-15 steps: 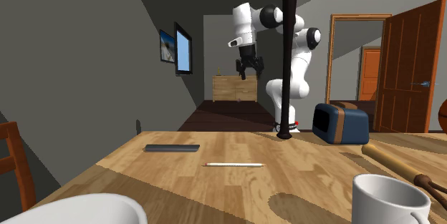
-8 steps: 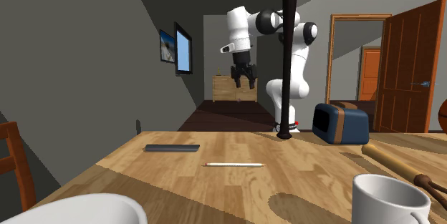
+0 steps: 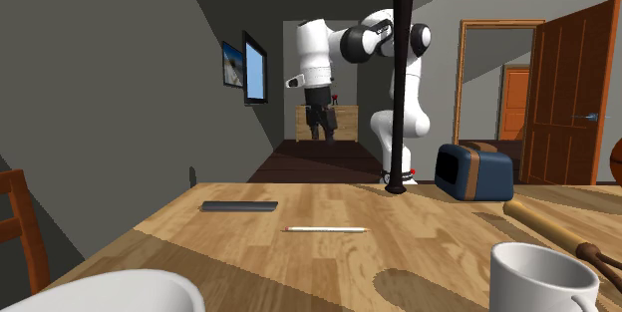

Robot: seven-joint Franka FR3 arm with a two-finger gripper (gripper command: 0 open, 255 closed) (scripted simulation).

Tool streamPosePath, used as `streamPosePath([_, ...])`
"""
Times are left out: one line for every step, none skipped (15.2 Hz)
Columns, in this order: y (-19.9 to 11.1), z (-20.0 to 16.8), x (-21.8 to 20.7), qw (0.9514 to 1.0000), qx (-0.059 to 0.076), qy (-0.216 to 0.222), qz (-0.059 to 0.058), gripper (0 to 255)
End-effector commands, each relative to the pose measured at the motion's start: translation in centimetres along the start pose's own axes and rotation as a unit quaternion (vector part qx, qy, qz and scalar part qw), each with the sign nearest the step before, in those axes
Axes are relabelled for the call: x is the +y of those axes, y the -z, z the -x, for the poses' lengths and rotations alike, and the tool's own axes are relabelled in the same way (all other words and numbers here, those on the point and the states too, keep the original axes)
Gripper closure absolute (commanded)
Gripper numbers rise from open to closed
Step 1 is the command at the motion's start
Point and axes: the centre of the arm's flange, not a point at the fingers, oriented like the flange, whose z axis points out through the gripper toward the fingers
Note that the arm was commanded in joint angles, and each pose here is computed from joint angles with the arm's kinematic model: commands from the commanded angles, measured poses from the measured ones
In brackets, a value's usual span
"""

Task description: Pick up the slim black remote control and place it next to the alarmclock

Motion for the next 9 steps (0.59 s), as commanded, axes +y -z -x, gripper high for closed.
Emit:
streamPosePath([-0.5,-2.1,-0.6,0.9997,0.005,-0.024,0.001,0])
streamPosePath([-0.9,-3.2,-1.0,0.9993,0.008,-0.036,0.001,0])
streamPosePath([-1.3,-4.4,-1.4,0.9988,0.010,-0.047,0.002,0])
streamPosePath([-1.6,-5.5,-1.7,0.9982,0.012,-0.059,0.002,0])
streamPosePath([-2.0,-6.7,-2.0,0.9974,0.015,-0.070,0.003,0])
streamPosePath([-2.4,-7.9,-2.2,0.9965,0.017,-0.082,0.003,0])
streamPosePath([-2.7,-9.1,-2.5,0.9954,0.019,-0.093,0.003,0])
streamPosePath([-3.1,-10.2,-2.7,0.9943,0.022,-0.105,0.004,0])
streamPosePath([-3.4,-11.4,-2.9,0.9929,0.024,-0.116,0.004,0])
